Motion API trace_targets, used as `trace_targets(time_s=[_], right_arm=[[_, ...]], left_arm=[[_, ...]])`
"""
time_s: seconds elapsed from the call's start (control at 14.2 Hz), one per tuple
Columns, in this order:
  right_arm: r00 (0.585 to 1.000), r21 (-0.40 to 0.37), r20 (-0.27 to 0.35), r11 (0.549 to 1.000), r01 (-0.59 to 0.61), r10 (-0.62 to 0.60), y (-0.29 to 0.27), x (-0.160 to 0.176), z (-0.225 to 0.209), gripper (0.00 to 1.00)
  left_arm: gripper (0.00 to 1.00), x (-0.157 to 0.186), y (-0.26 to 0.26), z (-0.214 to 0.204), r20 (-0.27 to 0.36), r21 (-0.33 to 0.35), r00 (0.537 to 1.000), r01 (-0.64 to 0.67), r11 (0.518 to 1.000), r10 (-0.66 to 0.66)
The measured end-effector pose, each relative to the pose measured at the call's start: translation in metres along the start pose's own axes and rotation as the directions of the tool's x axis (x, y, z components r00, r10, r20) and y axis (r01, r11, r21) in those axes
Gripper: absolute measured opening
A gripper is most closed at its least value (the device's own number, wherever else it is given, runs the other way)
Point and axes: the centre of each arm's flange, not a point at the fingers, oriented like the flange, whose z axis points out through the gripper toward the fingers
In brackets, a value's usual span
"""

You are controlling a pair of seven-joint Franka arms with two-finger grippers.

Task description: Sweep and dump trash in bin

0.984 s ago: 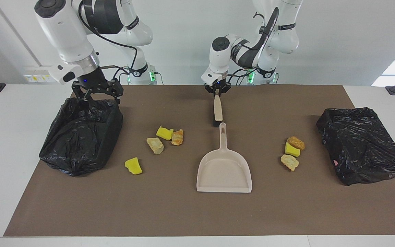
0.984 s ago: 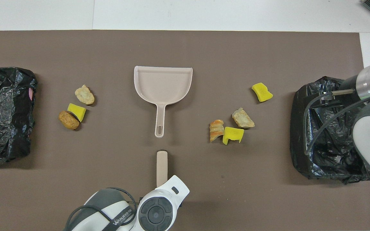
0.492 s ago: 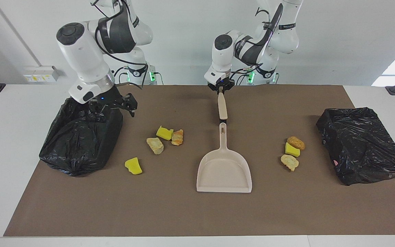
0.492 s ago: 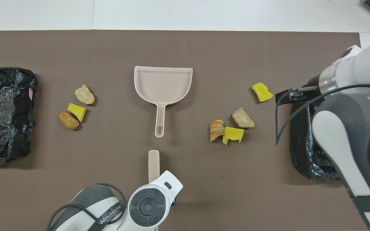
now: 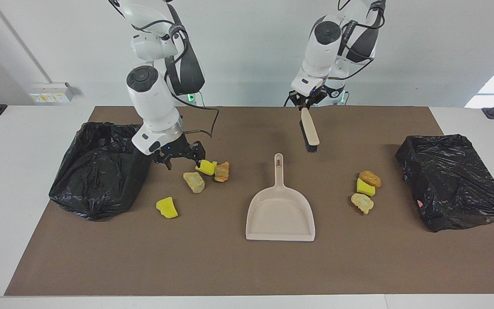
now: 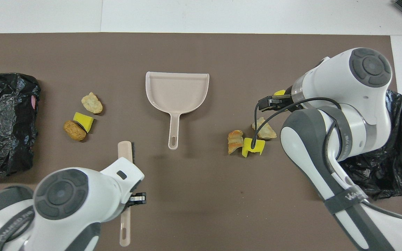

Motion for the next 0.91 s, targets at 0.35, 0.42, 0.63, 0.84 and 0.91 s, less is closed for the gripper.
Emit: trace_targets(time_s=[0.35,0.42,0.63,0.84,0.91], right_arm=[[0.997,0.025,-0.038,0.997,-0.068,0.069,-0.084,-0.015,0.011,1.0],[0.996,0.025,-0.042,0.997,-0.079,0.08,-0.103,-0.019,0.015,1.0],[0.993,-0.018,-0.079,0.996,-0.085,0.083,-0.162,-0.036,0.034,1.0],[0.99,-0.018,-0.122,0.997,-0.07,0.067,-0.217,-0.057,0.062,1.0],[0.99,-0.029,-0.128,0.998,-0.056,0.052,-0.235,-0.066,0.075,1.0]], left_arm=[[0.26,0.058,-0.091,-0.017,-0.02,-0.034,1.0,-0.011,0.999,0.01],[0.26,0.071,-0.111,-0.019,-0.022,-0.041,1.0,-0.009,0.999,0.008],[0.26,0.105,-0.166,-0.024,-0.03,-0.049,1.0,-0.001,0.999,0.0],[0.26,0.127,-0.203,-0.019,-0.043,-0.025,0.999,-0.016,1.0,0.015],[0.26,0.132,-0.213,-0.015,-0.04,-0.023,0.999,-0.019,1.0,0.018]])
